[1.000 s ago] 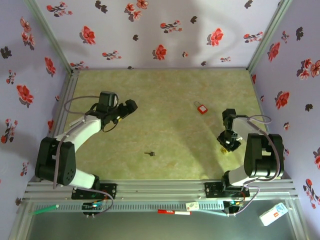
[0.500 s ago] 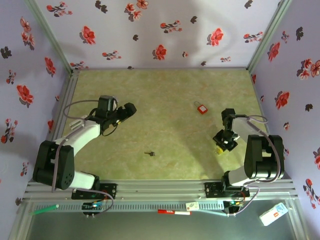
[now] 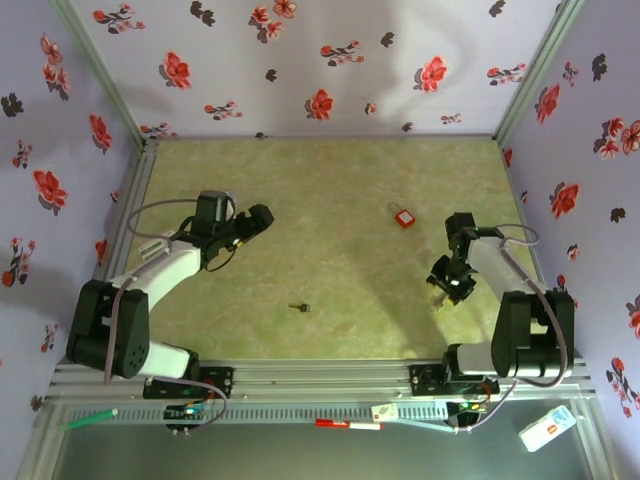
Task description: Unlock with the key
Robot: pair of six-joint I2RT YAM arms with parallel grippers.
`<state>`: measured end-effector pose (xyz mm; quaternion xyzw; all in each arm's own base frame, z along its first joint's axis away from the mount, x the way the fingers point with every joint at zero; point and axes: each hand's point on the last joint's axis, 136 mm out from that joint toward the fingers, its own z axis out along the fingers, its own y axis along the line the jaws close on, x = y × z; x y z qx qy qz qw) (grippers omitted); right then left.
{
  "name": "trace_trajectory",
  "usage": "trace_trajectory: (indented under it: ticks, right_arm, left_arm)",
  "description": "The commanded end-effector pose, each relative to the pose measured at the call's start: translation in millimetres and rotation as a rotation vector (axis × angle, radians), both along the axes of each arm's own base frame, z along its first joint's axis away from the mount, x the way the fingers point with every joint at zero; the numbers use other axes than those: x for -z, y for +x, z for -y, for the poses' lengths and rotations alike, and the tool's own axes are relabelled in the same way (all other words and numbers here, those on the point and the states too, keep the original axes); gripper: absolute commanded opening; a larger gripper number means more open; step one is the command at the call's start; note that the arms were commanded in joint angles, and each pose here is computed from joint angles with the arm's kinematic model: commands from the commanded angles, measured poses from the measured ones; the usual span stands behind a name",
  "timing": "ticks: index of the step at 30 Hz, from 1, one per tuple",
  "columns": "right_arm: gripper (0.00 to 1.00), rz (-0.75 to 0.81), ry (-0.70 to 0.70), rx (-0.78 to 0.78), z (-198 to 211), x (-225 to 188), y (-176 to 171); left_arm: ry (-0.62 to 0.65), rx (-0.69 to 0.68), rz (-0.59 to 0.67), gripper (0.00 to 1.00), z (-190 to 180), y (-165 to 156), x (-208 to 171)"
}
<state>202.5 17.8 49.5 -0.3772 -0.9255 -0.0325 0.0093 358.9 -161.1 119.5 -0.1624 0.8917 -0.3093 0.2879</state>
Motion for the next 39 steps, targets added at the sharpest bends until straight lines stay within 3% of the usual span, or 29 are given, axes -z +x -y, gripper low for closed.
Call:
trace_trajectory:
  ticks: [1, 9, 18, 29, 34, 39]
  right_arm:
    - [0.48, -0.091, 0.021, -0.031, -9.9, 3.2, -29.7]
    - [0.49, -0.075, 0.084, 0.076, -24.1, 28.4, -39.9]
    - [0.43, -0.031, 0.058, 0.138, -19.9, 39.2, -23.5]
    - [0.36, -0.029, 0.002, 0.186, -4.2, 43.1, -29.3]
    - [0.30, -0.028, -0.014, 0.187, 1.5, 43.8, -26.3]
    - [0.14, -0.047, -0.039, 0.159, 6.6, 45.4, -27.4]
  left_arm:
    - [-0.021, 0.009, 0.017, 0.93, 3.4, 8.9, -7.6]
    - [-0.031, 0.036, 0.013, 0.93, 9.1, 12.2, -7.3]
    - [-0.018, 0.065, 0.023, 0.93, 11.7, 12.8, -15.4]
    - [-0.020, 0.070, 0.030, 0.94, 12.8, 15.2, -17.9]
    - [-0.026, 0.077, 0.025, 0.94, 15.1, 16.6, -16.7]
    - [-0.039, 0.088, 0.023, 0.93, 21.4, 19.0, -14.3]
